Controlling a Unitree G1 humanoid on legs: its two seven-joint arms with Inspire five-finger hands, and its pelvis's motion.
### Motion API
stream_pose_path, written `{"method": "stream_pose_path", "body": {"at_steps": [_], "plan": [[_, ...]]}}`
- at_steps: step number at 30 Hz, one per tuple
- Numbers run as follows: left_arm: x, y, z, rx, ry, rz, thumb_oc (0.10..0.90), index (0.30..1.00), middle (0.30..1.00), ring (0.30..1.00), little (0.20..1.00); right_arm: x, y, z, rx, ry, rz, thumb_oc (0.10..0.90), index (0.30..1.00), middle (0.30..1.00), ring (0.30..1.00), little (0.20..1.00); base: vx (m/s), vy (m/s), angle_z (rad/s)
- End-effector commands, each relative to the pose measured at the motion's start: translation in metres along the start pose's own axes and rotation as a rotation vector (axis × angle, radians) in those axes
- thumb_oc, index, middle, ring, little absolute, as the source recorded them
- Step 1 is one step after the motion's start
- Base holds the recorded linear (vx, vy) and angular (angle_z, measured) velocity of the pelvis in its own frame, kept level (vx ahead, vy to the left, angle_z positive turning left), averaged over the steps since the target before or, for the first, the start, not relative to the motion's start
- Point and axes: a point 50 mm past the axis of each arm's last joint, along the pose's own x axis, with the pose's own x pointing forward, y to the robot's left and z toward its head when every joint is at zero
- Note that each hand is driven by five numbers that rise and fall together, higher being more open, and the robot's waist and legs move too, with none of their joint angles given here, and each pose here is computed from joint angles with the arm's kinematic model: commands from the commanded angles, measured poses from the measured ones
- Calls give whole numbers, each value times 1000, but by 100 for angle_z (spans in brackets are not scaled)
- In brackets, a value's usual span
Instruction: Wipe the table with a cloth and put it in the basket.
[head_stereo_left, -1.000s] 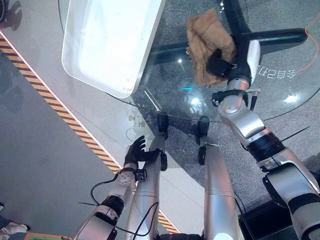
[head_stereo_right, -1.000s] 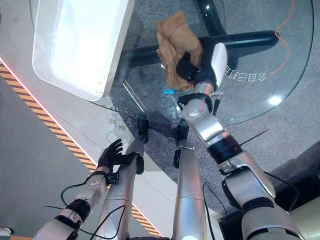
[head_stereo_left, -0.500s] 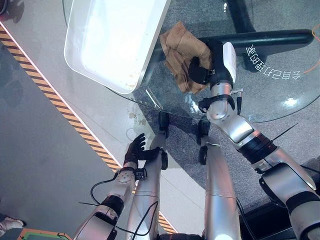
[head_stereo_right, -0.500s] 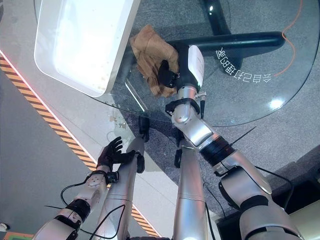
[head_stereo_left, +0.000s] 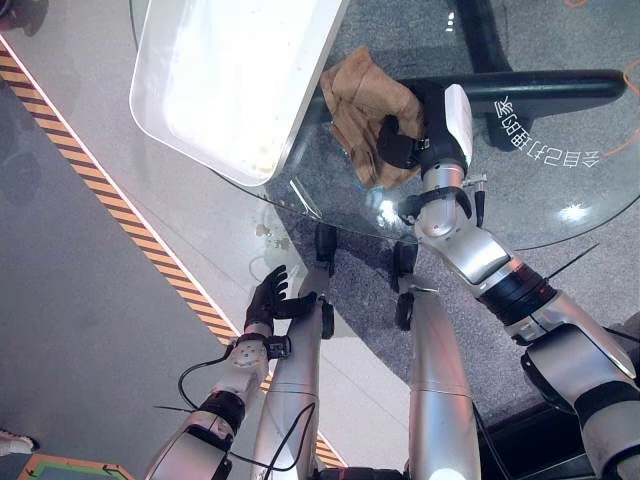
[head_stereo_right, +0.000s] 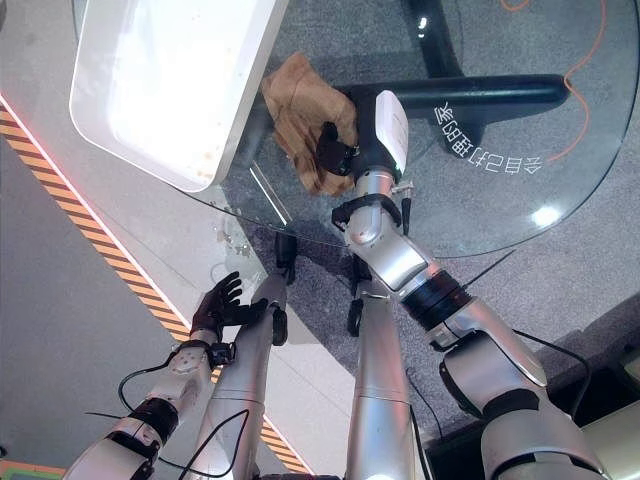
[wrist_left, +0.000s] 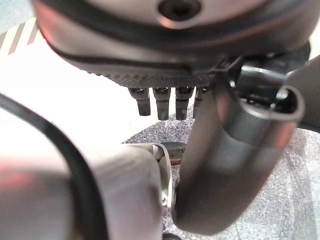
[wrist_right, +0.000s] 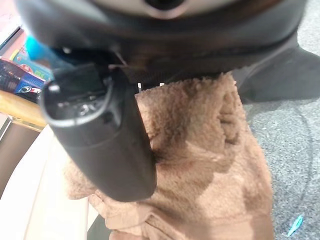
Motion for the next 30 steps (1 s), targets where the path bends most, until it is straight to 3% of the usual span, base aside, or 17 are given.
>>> {"method": "stream_pose_path", "body": {"at_steps": [1, 7, 19, 30], "plan": [[-24, 18, -47, 79, 139, 31, 800, 900, 900, 900, 900, -5, 4, -2, 11, 16, 14, 100, 300, 300, 300, 200, -55, -26, 3], [-25, 31, -49, 97, 150, 47, 800, 900, 900, 900, 900, 18, -49, -1, 30, 76, -280, 100, 300, 300, 300, 200, -3, -51, 1], [-26, 40, -50, 110, 159, 50, 800, 900, 900, 900, 900, 32, -154, -40, 13, 250, -629, 100, 300, 300, 300, 200, 3, -26, 1], [-26, 43, -46, 96, 150, 43, 800, 900, 900, 900, 900, 16, -198, -72, 83, 325, -901, 100, 300, 300, 300, 200, 0, 0, 0]]}}
